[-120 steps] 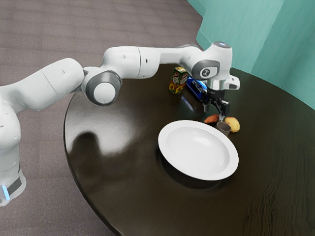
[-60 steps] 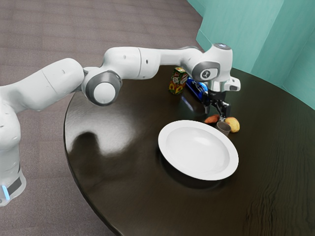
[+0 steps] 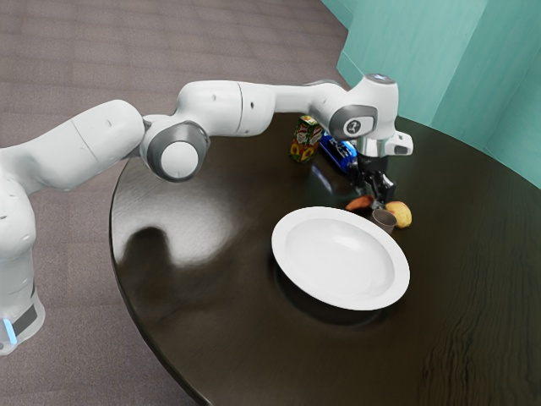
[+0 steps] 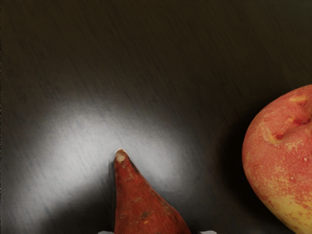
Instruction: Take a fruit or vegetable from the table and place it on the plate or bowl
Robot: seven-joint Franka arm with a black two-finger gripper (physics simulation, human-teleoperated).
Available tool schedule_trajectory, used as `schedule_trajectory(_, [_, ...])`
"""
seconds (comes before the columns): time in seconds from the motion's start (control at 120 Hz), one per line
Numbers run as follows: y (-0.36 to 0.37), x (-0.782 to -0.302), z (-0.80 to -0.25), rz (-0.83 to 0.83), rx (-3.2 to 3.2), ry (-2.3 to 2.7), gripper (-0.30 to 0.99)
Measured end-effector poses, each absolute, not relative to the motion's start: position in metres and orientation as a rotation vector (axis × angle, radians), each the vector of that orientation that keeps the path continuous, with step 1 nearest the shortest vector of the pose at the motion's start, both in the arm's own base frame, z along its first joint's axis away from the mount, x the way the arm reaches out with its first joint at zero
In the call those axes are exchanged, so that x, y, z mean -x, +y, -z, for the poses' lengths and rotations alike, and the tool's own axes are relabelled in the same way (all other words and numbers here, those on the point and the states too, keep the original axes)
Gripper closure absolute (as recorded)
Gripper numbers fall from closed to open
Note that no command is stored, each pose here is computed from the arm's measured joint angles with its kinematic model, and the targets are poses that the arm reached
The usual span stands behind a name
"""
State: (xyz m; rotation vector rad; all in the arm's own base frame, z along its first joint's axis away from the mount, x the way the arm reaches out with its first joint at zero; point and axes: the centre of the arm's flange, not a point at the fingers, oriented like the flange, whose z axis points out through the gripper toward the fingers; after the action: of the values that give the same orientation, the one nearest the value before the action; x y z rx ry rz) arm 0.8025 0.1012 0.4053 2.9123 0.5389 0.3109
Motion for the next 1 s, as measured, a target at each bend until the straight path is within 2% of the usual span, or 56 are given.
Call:
schedule_trajectory(0.142, [0.107, -0.802, -0.409, -0.323, -2.91, 0.545, 0.55])
schedule_trajectory(0.292, [0.109, -0.797, -0.455, -0.421, -2.913, 0.529, 0.55])
schedule_trajectory(0.342, [0.105, -0.793, -0.479, -0.465, -2.916, 0.514, 0.55])
schedule_trajectory(0.425, [0.064, -0.772, -0.558, -0.555, -2.973, 0.43, 0.54])
schedule_trajectory(0.533, [-0.025, -0.715, -0.614, -0.468, -3.067, 0.246, 0.54])
schedule_trajectory(0.65, [-0.093, -0.673, -0.615, -0.337, -3.089, 0.107, 0.54])
schedule_trajectory(0.858, [-0.155, -0.658, -0.582, -0.195, -3.086, -0.037, 0.53])
schedule_trajectory(1.0, [-0.166, -0.655, -0.576, -0.172, -3.084, -0.064, 0.53])
